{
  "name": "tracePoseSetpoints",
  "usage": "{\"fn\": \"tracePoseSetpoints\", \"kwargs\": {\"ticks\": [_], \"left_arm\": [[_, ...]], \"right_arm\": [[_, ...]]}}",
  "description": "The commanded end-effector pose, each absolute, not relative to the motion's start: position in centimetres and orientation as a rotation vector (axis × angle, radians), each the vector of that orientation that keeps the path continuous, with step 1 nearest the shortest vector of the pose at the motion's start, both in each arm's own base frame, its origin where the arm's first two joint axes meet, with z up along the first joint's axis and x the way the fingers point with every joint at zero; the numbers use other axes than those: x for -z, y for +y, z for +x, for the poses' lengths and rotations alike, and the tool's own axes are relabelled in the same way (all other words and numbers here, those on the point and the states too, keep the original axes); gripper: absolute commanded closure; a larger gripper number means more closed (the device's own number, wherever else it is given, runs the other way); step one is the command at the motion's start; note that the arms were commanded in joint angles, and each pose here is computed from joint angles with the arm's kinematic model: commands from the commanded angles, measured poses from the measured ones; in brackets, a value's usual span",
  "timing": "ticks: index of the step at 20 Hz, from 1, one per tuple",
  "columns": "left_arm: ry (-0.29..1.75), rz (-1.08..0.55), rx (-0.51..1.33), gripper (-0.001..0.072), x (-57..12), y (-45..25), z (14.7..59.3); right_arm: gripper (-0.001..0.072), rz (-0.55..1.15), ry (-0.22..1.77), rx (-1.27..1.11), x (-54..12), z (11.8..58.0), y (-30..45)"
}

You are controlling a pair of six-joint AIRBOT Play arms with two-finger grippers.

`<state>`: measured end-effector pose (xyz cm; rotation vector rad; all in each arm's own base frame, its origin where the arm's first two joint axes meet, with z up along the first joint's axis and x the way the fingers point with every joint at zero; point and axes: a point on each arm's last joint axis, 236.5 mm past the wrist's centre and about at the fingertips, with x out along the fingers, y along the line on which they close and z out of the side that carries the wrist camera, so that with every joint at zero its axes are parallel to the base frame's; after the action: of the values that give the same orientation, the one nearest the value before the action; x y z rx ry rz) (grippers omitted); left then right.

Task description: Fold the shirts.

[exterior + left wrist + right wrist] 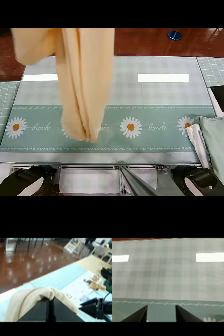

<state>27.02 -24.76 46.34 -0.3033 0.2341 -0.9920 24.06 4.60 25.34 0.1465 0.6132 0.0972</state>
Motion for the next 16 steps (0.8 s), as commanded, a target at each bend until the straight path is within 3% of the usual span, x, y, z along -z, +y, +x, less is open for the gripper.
{"fn": "tracePoseSetpoints", "kwargs": {"ticks": [1, 8, 14, 15, 16], "left_arm": [[0.351, -0.277, 1.007, 0.0691, -41.3, -26.2, 26.0], [0.825, -0.400, 0.842, 0.0690, -18.1, -25.4, 25.5], [1.134, -0.460, 0.629, 0.0687, -1.3, -23.2, 24.1], [1.184, -0.462, 0.614, 0.0621, 0.2, -23.0, 23.5], [1.228, -0.461, 0.612, 0.0353, 1.0, -23.0, 22.9]], "right_arm": [[0.0303, 0.139, 0.637, -0.086, -24.8, 23.7, 4.3], [0.0302, 0.095, 0.721, -0.053, -21.5, 23.8, 3.7], [0.0302, 0.109, 0.886, -0.005, -12.7, 24.1, 3.9], [0.0302, 0.135, 0.904, 0.009, -11.0, 24.3, 4.0], [0.0302, 0.154, 0.916, 0.021, -9.7, 24.4, 4.1]]}}
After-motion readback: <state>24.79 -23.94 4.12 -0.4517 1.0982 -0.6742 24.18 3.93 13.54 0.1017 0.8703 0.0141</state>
